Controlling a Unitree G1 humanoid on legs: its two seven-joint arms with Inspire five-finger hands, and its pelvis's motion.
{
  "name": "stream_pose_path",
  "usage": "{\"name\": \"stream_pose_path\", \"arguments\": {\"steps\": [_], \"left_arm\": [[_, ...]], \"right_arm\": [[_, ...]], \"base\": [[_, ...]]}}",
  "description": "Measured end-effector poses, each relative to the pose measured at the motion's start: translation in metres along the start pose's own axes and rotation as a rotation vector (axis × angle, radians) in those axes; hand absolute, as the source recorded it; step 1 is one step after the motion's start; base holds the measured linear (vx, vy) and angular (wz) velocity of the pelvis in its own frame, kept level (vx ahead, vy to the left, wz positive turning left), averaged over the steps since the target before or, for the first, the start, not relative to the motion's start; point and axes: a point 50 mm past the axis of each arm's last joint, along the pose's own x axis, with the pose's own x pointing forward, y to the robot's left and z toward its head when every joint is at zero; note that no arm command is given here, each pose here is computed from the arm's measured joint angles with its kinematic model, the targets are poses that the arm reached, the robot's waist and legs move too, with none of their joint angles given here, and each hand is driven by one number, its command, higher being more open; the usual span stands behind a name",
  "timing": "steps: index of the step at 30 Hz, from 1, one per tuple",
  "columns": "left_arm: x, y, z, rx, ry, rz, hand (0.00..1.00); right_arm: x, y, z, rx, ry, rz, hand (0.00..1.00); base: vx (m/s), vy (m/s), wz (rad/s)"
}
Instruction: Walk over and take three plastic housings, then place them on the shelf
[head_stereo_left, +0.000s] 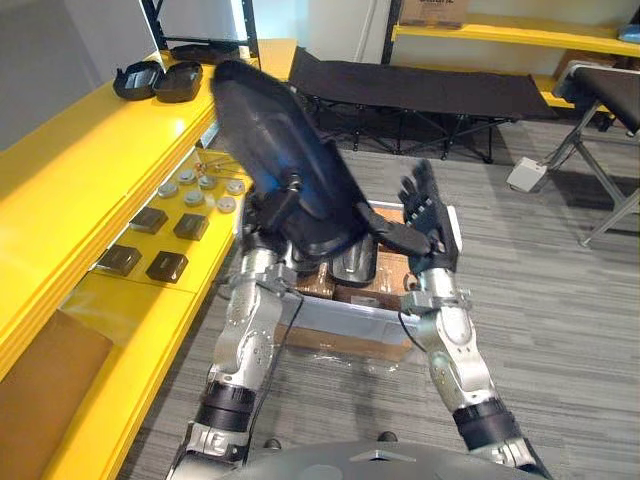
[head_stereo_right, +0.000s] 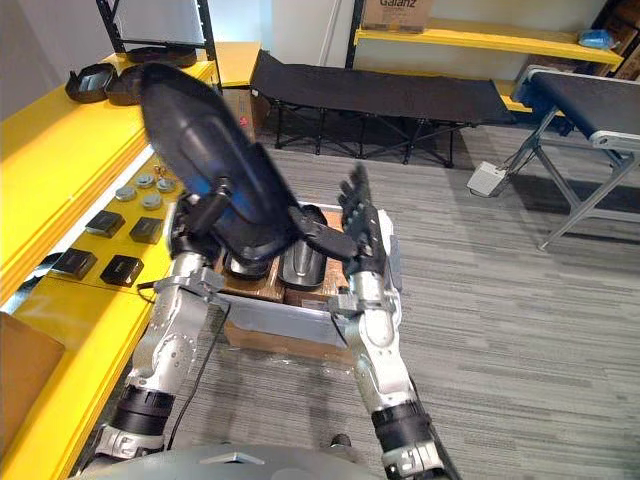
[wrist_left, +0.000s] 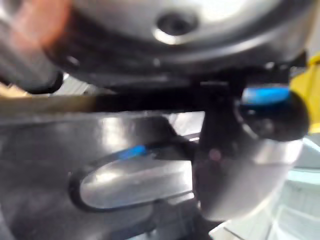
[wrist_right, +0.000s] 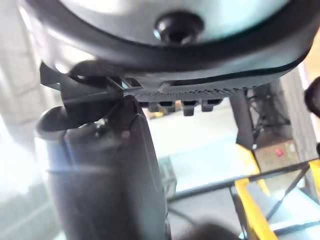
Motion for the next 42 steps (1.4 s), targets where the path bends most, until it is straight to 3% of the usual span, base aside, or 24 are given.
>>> {"name": "stream_pose_path", "arguments": {"steps": [1,3,16,23,29,33,42], "left_arm": [[-0.008,0.026,0.008,0.137,-0.078,0.144,0.00],[-0.015,0.037,0.008,0.207,-0.091,0.201,0.00],[-0.054,0.066,-0.006,0.242,-0.025,0.253,0.00],[-0.061,0.079,0.002,0.248,-0.063,0.301,0.00],[-0.065,0.067,0.040,0.234,-0.220,0.257,0.00],[-0.080,0.077,0.059,0.289,-0.269,0.256,0.00],[-0.111,0.100,0.062,0.348,-0.189,0.249,0.00]], "right_arm": [[-0.012,-0.022,-0.001,0.058,0.010,-0.102,1.00],[-0.022,-0.038,-0.004,0.049,0.040,-0.153,1.00],[-0.088,-0.073,-0.054,0.086,0.361,-0.341,1.00],[-0.075,-0.059,-0.052,0.070,0.339,-0.263,1.00],[-0.047,-0.031,-0.047,0.092,0.296,-0.137,1.00],[-0.038,-0.010,-0.049,0.046,0.306,-0.023,1.00],[-0.029,0.012,-0.051,-0.028,0.329,0.138,1.00]], "base": [[-0.03,0.002,-0.28],[-0.01,0.003,-0.20],[0.00,0.002,-0.05],[-0.02,-0.004,0.04],[-0.02,-0.024,0.62],[-0.02,-0.001,0.59],[-0.05,0.013,0.21]]}}
